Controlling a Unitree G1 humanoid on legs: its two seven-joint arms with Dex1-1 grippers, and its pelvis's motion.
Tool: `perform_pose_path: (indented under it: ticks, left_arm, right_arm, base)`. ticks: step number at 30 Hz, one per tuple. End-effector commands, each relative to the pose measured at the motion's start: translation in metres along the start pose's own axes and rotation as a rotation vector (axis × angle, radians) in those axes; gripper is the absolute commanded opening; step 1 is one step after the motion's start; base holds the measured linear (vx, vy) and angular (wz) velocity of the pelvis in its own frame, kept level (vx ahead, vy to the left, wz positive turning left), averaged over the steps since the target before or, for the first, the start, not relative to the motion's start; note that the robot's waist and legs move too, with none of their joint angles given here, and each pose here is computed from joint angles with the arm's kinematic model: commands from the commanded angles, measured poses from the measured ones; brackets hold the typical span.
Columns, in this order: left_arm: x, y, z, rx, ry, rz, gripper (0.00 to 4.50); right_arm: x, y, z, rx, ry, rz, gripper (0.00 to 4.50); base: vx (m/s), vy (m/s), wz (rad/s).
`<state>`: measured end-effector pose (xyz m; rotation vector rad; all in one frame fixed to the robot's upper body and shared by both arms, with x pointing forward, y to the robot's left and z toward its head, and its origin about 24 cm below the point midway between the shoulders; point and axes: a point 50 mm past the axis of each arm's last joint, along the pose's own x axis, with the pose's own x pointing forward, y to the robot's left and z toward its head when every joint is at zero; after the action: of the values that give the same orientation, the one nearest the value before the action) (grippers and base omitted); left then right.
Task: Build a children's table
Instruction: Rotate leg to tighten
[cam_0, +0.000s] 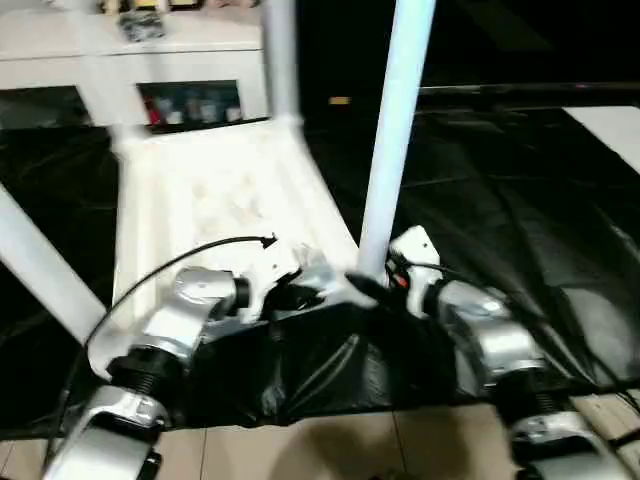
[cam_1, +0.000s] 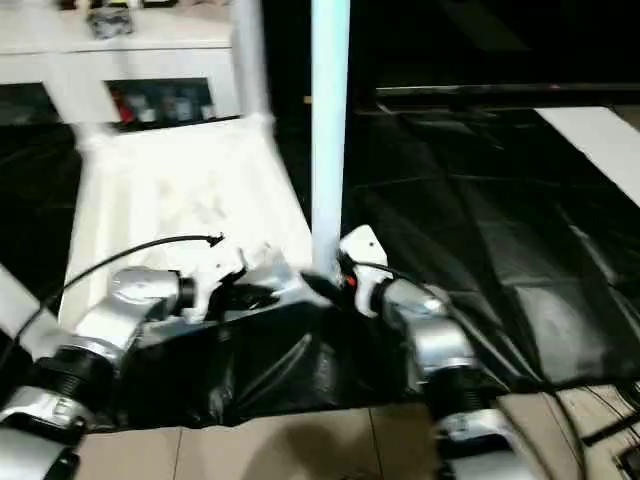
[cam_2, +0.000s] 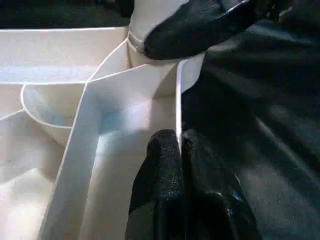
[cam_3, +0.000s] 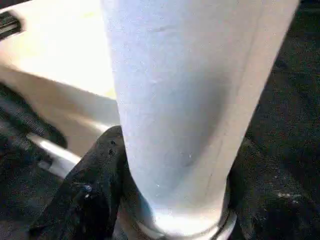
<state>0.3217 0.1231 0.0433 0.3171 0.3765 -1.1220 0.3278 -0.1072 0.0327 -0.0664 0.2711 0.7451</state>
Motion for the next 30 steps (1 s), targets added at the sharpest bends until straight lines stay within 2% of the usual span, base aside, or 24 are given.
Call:
perform_pose_path:
  ticks: [1, 2, 4, 5, 6, 8, 10, 12, 14, 15, 16, 18, 19, 21, 22, 25, 27, 30]
  left_arm:
    - [0.016, -0.007, 0.032, 0.066, -0.113, -0.006, 0.00]
    - [0.019, -0.009, 0.033, 0.064, -0.121, -0.003, 0.00]
    - [0.019, -0.009, 0.033, 0.064, -0.121, -0.003, 0.00]
    - [0.021, -0.012, 0.034, 0.062, -0.133, -0.011, 0.00]
    - [0.021, -0.013, 0.034, 0.064, -0.134, -0.014, 0.00]
    - [0.021, -0.014, 0.033, 0.068, -0.133, -0.025, 0.00]
    - [0.020, -0.015, 0.032, 0.078, -0.132, -0.047, 0.00]
    - [0.018, -0.014, 0.030, 0.087, -0.121, -0.054, 0.00]
    - [0.016, -0.014, 0.027, 0.091, -0.110, -0.066, 0.00]
    - [0.016, -0.014, 0.027, 0.090, -0.109, -0.067, 0.00]
    - [0.015, -0.014, 0.026, 0.092, -0.106, -0.071, 0.00]
    - [0.011, -0.013, 0.023, 0.108, -0.091, -0.096, 0.00]
    - [0.011, -0.013, 0.023, 0.108, -0.091, -0.096, 0.00]
    - [0.008, -0.016, 0.021, 0.123, -0.091, -0.144, 0.00]
    - [0.008, -0.016, 0.021, 0.127, -0.092, -0.154, 0.00]
    - [0.004, -0.023, 0.019, 0.144, -0.095, -0.252, 0.00]
    - [0.002, -0.025, 0.019, 0.149, -0.095, -0.283, 0.00]
    - [-0.005, -0.026, 0.016, 0.164, -0.079, -0.350, 0.00]
  right_arm:
    - [0.024, 0.038, -0.011, 0.058, 0.058, 0.086, 2.59]
    - [0.030, 0.047, -0.007, 0.064, 0.046, 0.111, 2.59]
    - [0.030, 0.047, -0.007, 0.064, 0.046, 0.111, 2.59]
    - [0.034, 0.058, -0.002, 0.042, 0.015, 0.157, 2.59]
    - [0.035, 0.060, -0.002, 0.039, 0.006, 0.165, 2.93]
    - [0.033, 0.059, -0.002, 0.058, -0.002, 0.166, 3.27]
    - [0.025, 0.049, -0.002, 0.052, 0.002, 0.170, 3.33]
    - [0.014, 0.040, -0.004, -0.001, 0.018, 0.195, 3.70]
    - [-0.003, 0.026, -0.006, -0.046, 0.033, 0.240, 3.70]
    - [-0.005, 0.024, -0.006, -0.051, 0.035, 0.245, 3.70]
    - [-0.014, 0.017, -0.006, -0.071, 0.043, 0.262, 3.70]
    - [-0.047, -0.012, -0.005, -0.124, 0.075, 0.290, 3.70]
    - [-0.047, -0.012, -0.005, -0.124, 0.075, 0.290, 3.70]
    - [-0.072, -0.033, 0.000, -0.128, 0.098, 0.287, 3.70]
    - [-0.075, -0.035, 0.001, -0.127, 0.100, 0.285, 3.70]
    - [-0.104, -0.059, 0.010, -0.116, 0.114, 0.262, 3.70]
    - [-0.114, -0.066, 0.012, -0.105, 0.116, 0.242, 3.70]
    - [-0.135, -0.085, 0.019, -0.076, 0.104, 0.156, 3.70]
  base:
    - [0.000, 0.000, 0.00]
    - [0.000, 0.000, 0.00]
    - [0.000, 0.000, 0.00]
    - [0.000, 0.000, 0.00]
    - [0.000, 0.000, 0.00]
    - [0.000, 0.000, 0.00]
    - [0.000, 0.000, 0.00]
    - [0.000, 0.000, 0.00]
    - [0.000, 0.000, 0.00]
    - [0.000, 0.000, 0.00]
    - [0.000, 0.000, 0.00]
    - [0.053, 0.004, 0.09]
    - [0.056, 0.008, 0.05]
    - [0.000, 0.000, 0.00]
    - [0.000, 0.000, 0.00]
    - [0.000, 0.000, 0.00]
    - [0.000, 0.000, 0.00]
    - [0.000, 0.000, 0.00]
